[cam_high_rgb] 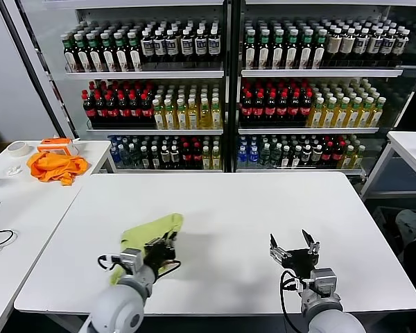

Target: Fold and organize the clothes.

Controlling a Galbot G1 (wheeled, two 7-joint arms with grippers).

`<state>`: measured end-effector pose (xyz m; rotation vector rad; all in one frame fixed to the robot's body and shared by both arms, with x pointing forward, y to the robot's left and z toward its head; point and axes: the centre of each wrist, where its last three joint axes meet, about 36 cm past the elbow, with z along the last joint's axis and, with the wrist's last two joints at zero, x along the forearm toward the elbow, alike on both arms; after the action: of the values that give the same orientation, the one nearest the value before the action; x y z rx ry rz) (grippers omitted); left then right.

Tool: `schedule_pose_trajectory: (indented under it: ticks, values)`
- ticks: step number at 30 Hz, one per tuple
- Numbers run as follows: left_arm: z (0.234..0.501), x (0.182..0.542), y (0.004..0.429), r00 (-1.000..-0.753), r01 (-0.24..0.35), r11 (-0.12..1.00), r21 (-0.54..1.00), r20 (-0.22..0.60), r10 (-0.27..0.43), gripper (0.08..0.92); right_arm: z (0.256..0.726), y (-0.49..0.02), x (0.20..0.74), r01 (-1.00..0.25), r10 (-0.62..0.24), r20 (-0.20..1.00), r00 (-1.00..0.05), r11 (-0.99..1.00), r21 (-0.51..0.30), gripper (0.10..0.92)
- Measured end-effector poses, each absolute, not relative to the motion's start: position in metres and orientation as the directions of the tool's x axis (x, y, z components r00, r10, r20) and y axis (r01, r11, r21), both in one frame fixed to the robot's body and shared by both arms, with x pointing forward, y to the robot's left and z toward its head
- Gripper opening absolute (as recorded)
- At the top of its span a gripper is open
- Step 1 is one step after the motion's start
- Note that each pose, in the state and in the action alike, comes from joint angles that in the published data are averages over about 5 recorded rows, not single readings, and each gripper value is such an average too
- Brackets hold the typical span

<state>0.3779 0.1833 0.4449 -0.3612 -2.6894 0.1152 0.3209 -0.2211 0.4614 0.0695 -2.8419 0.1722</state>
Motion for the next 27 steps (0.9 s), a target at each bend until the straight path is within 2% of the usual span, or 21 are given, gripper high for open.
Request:
schedule_pose_trajectory:
  ticks: [6, 10, 14, 20, 27]
  values:
    - [0.454, 0.385, 0.169, -0.883, 0.261, 0.944, -0.199, 0.345, 0.317, 0.403, 0.459, -0.221, 0.324, -0.071, -0.035, 0.294, -0.955, 0.991, -0.111, 0.823]
    - [0.462, 0.389, 0.172, -0.896, 0.263, 0.942, -0.208, 0.309, 0.318, 0.525, 0.457, -0.219, 0.328, -0.093, -0.059, 0.293, -0.954, 0.990, -0.104, 0.823]
    - [0.463, 0.396, 0.196, -0.918, 0.234, 0.958, -0.168, 0.285, 0.274, 0.637, 0.452, -0.212, 0.337, -0.136, -0.109, 0.301, -0.947, 0.988, -0.070, 0.823]
    - [0.459, 0.403, 0.252, -0.948, 0.161, 0.984, -0.078, 0.264, 0.176, 0.793, 0.441, -0.186, 0.360, -0.222, -0.224, 0.331, -0.917, 0.974, 0.042, 0.823]
    - [0.460, 0.396, 0.295, -0.967, 0.095, 0.995, -0.017, 0.238, 0.096, 0.822, 0.430, -0.142, 0.382, -0.320, -0.359, 0.387, -0.849, 0.933, 0.164, 0.823]
